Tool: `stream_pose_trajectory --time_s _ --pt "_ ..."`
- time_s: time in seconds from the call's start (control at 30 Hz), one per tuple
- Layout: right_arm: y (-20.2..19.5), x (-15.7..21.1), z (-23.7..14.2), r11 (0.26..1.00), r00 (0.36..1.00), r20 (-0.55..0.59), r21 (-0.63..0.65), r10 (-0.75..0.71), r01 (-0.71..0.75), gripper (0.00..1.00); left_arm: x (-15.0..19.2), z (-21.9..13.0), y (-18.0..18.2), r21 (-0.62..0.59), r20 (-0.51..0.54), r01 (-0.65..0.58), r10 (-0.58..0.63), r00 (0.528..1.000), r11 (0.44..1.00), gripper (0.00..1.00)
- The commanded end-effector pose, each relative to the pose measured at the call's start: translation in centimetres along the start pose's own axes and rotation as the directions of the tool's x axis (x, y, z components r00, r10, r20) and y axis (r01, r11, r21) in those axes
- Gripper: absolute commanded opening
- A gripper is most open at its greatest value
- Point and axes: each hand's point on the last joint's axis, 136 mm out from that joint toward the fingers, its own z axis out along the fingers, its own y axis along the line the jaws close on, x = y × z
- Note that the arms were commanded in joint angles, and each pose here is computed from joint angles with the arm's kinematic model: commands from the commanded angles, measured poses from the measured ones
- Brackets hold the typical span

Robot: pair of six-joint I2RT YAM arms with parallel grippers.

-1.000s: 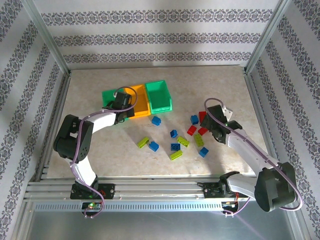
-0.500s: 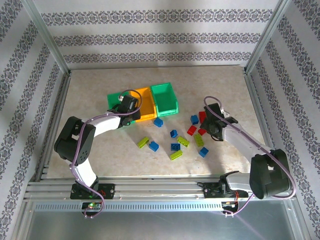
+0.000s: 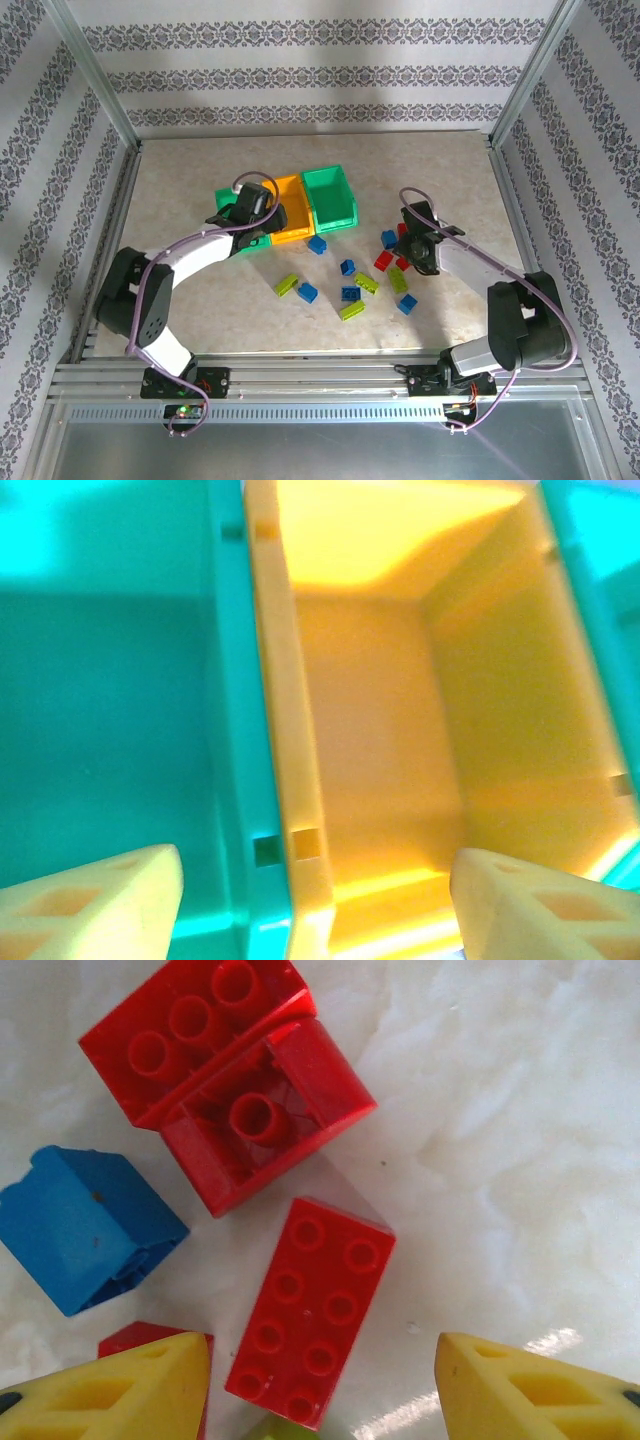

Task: Sort the legos into containers by color
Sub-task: Pick up the lego from the middle-right of the table.

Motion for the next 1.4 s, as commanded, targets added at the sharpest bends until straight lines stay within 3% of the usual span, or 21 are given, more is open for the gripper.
stream_pose_trajectory --time_s 0.0,0.3,0.67,1.13,1.37 --pt "0.9 -0.9 0.1 1.000 1.000 0.006 -0.020 0.013 -0.013 0.61 -1.7 -2.4 -1.1 0.026 0.040 -0.027 0.026 0.999 0.999 0.79" --pt "-0.4 0.2 1.8 0.999 0.998 -0.038 0.020 0.046 -0.045 0.57 -2.8 -6.0 -0.5 0.037 0.116 -0.033 0.029 0.993 0.999 1.00" --pt "-0.3 0.9 3.1 0.998 0.995 -0.078 0.030 0.058 -0.055 0.55 -2.0 -8.8 1.8 0.004 0.164 -0.012 0.011 0.986 1.000 1.00" --pt "-1.4 2.6 2.8 0.993 0.986 -0.138 0.076 0.098 -0.088 0.48 -1.3 -9.9 3.3 -0.031 0.172 -0.032 0.037 0.984 0.999 1.00" --pt "-0.6 2.1 2.6 0.996 0.989 -0.132 0.072 0.066 -0.056 0.32 -1.4 -10.0 2.9 -0.013 0.173 -0.025 0.027 0.985 1.000 1.00"
